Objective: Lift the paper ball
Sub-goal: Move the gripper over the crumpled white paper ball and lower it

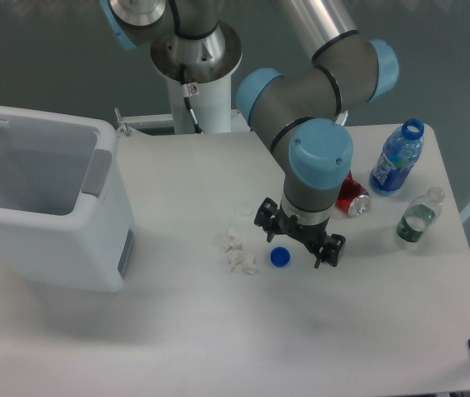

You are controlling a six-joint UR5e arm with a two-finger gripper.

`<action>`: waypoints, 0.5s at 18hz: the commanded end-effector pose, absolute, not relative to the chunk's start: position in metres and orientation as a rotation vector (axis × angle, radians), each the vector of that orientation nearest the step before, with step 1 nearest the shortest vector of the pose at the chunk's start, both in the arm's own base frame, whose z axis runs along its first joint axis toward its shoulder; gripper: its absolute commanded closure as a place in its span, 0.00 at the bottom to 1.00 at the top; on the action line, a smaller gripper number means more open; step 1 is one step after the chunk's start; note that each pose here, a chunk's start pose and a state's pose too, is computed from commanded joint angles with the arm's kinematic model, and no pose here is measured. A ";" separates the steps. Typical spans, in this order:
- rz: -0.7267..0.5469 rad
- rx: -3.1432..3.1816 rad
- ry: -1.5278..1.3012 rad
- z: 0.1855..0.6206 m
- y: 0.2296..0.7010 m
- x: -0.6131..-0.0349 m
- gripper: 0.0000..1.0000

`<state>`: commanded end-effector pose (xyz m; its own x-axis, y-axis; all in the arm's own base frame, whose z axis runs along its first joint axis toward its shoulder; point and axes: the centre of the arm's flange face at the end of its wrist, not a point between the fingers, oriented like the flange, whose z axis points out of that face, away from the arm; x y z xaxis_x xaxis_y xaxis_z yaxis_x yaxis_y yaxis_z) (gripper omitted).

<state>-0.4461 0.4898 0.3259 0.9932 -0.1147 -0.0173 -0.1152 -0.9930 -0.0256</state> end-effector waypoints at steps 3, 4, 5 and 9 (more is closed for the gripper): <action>0.023 -3.110 0.182 0.322 0.492 -0.446 0.00; 0.023 -3.108 0.184 0.323 0.493 -0.445 0.00; 0.021 -3.109 0.184 0.323 0.492 -0.443 0.00; 0.043 -3.097 0.188 0.306 0.487 -0.430 0.00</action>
